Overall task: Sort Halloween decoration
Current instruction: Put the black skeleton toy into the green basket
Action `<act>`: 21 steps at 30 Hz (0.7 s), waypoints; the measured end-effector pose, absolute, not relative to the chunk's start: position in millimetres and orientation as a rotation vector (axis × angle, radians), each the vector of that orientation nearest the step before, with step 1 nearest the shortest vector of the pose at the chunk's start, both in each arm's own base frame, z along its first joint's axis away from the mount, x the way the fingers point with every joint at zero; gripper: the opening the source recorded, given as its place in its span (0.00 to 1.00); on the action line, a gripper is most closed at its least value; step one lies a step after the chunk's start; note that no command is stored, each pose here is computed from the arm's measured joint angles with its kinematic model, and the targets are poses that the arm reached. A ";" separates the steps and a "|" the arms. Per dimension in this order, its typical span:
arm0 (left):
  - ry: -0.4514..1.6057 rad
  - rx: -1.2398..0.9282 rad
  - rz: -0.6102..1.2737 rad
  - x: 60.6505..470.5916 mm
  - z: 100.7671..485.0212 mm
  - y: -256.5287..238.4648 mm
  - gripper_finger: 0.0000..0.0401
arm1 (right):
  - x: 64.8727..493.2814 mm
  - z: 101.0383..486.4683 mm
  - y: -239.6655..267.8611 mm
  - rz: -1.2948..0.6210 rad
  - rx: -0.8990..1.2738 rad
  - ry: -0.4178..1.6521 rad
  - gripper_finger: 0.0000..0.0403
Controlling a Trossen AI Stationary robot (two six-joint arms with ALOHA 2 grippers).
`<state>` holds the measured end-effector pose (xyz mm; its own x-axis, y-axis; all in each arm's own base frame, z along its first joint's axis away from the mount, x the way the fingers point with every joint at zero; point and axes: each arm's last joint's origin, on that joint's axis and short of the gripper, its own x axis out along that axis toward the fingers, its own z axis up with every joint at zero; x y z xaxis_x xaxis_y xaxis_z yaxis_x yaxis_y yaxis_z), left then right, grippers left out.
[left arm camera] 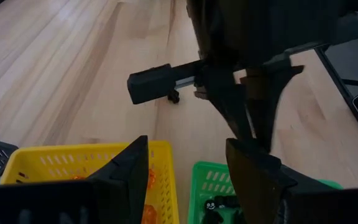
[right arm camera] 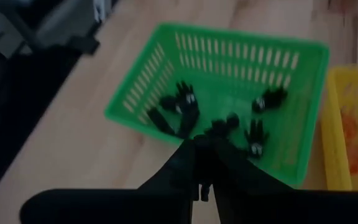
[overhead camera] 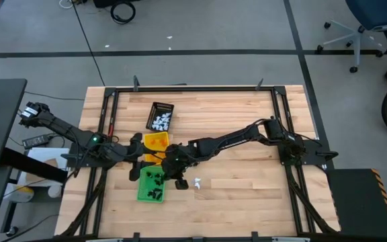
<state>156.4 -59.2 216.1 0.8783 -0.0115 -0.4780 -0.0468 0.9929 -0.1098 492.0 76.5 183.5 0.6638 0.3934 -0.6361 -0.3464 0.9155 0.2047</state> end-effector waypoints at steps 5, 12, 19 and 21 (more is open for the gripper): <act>0.498 -0.119 0.018 156.4 216.1 -59.2 0.47 | 499.7 193.0 81.5 0.440 0.048 0.585 0.11; 0.498 -0.118 0.018 156.4 216.2 -59.2 0.47 | 502.5 188.6 83.6 0.387 -0.036 0.404 0.18; 0.498 -0.115 0.018 156.5 216.2 -59.2 0.47 | 502.0 185.4 81.2 0.379 -0.022 0.391 0.33; 0.497 -0.115 0.018 156.5 216.2 -59.2 0.47 | 501.6 184.2 80.5 0.376 -0.020 0.404 0.36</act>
<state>156.5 -59.2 216.2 0.8788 -0.0109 -0.4770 -0.0450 0.9934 -0.1057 501.6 80.5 184.2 0.8517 0.3533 -0.3870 -0.3610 0.9309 0.0553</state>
